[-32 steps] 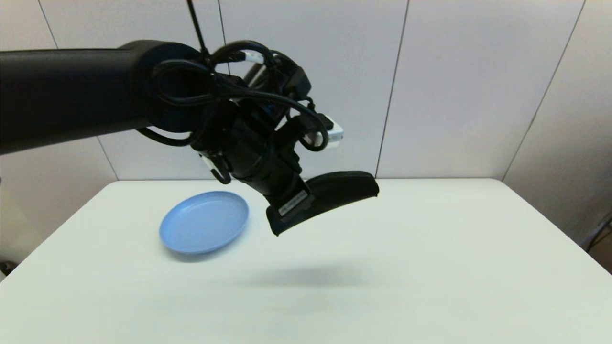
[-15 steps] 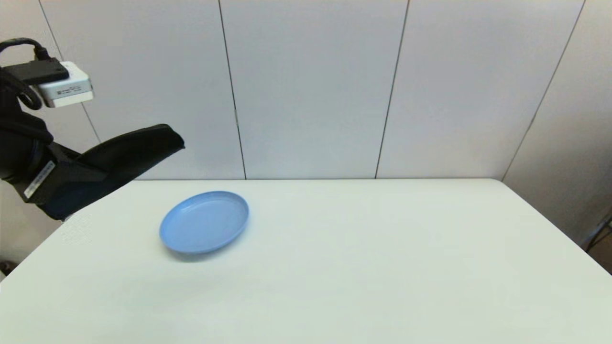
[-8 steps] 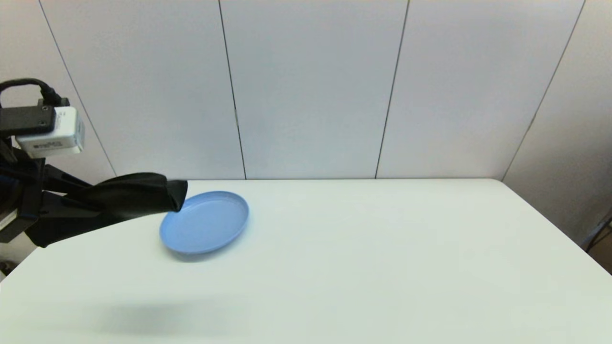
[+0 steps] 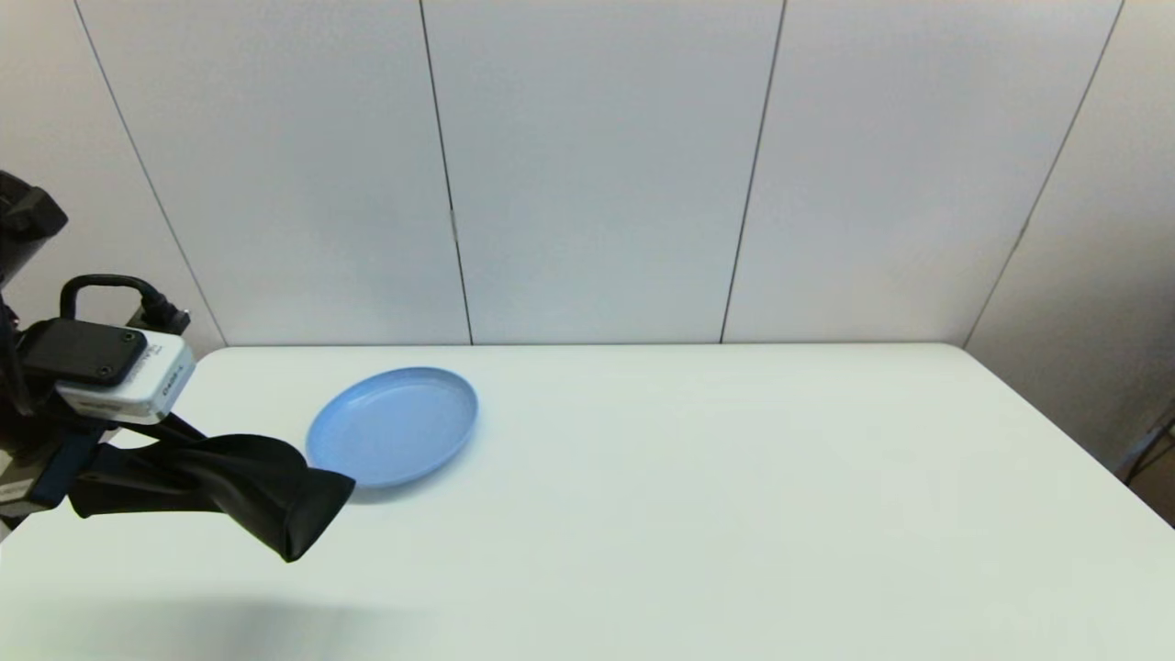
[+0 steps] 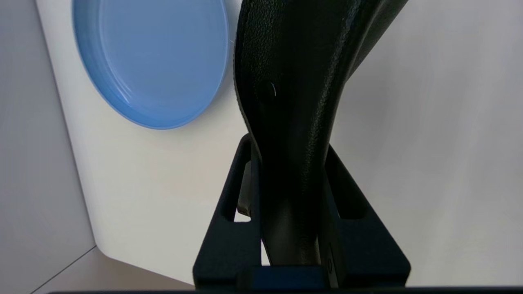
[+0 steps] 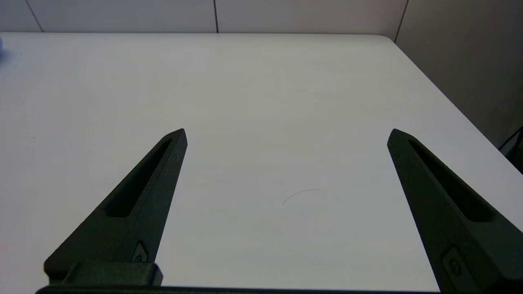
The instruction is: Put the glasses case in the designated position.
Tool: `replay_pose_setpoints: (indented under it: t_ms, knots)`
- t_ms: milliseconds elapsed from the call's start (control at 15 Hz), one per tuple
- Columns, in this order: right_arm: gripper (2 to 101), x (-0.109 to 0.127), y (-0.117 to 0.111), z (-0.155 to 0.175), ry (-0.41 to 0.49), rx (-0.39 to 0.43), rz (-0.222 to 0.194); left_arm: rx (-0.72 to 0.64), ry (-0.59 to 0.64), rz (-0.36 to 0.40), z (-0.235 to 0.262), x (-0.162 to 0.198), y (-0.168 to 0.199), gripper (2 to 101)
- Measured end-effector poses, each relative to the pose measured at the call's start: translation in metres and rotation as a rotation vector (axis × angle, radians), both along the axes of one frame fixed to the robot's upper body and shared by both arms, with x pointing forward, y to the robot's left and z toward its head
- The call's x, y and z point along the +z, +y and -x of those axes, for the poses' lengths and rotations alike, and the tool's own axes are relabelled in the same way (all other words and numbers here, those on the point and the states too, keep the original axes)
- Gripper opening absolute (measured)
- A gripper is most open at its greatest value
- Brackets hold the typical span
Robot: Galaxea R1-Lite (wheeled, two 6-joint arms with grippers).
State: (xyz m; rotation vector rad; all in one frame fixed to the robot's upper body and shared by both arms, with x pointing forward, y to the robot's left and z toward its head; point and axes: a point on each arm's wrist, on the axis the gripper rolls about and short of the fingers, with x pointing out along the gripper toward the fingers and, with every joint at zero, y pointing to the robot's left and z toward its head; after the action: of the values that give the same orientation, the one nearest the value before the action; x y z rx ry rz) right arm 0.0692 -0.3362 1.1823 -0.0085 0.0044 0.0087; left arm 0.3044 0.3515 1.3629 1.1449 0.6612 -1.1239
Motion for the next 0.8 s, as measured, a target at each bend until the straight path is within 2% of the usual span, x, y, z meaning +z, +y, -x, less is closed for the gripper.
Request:
replay_pose_setpoints:
  t_ms: [400,800]
  knots:
    - [97.4,0.000,0.000,0.000,0.000,0.000,0.001,-0.025,0.081,-0.026,-0.025,-0.023,-0.008,22.8]
    - [97.3,0.000,0.000,0.000,0.000,0.000,0.000,0.032,0.139,0.005,-0.044,-0.050,-0.019,22.6]
